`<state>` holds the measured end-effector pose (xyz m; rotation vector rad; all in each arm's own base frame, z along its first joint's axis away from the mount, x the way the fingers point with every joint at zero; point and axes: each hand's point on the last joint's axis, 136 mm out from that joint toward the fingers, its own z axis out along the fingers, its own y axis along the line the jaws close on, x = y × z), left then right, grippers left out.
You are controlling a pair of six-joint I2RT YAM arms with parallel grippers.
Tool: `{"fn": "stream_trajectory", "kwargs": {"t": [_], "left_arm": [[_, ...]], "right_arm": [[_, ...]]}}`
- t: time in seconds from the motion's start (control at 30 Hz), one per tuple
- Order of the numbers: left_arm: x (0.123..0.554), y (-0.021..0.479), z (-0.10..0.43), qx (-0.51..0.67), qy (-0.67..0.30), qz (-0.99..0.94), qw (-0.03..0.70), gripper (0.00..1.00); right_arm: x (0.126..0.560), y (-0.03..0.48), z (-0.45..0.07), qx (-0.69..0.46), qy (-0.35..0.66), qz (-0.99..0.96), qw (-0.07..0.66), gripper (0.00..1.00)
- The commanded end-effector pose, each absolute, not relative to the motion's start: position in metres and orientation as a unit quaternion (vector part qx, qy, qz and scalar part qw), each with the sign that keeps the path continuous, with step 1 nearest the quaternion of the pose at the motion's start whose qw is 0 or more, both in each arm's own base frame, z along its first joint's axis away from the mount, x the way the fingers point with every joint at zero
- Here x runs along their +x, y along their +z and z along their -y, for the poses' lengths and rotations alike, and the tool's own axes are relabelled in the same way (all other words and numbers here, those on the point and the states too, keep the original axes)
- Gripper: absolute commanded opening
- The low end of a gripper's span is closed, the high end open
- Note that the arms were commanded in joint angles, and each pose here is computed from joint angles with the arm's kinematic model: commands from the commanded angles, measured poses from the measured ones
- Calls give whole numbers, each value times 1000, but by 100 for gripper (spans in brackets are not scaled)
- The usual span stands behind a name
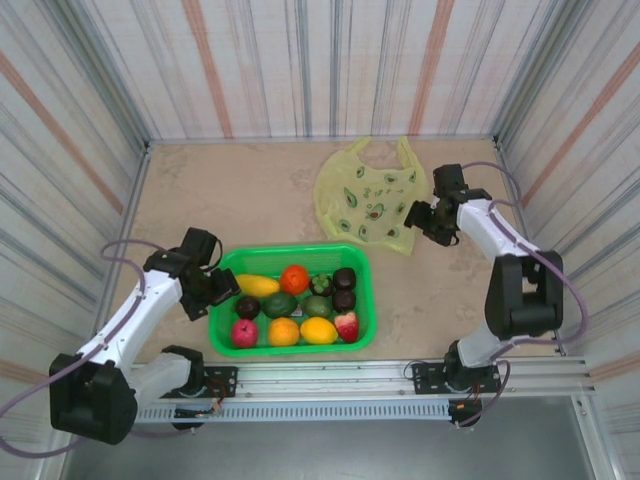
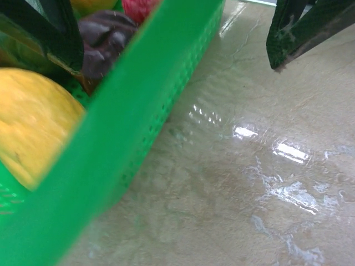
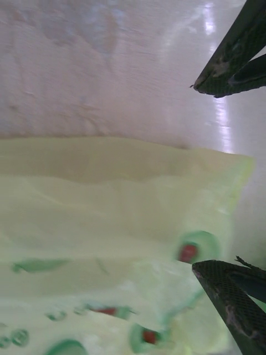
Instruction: Place the fake fruits into the plastic bag and tie a complex knot
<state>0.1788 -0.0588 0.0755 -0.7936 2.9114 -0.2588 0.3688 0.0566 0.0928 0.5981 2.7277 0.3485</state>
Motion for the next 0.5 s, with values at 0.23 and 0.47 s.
{"fn": "stream_trajectory", "kwargs": {"t": [0.23,0.47], "left_arm": [[213,71,67,-317,-129,-937,73,68],[241,72,67,-336,-119,-931,78,58]], "right_arm": [[436,77,-54,240,163,-939,184,36],[429,93,-21,305,140,-914,227,2]]}}
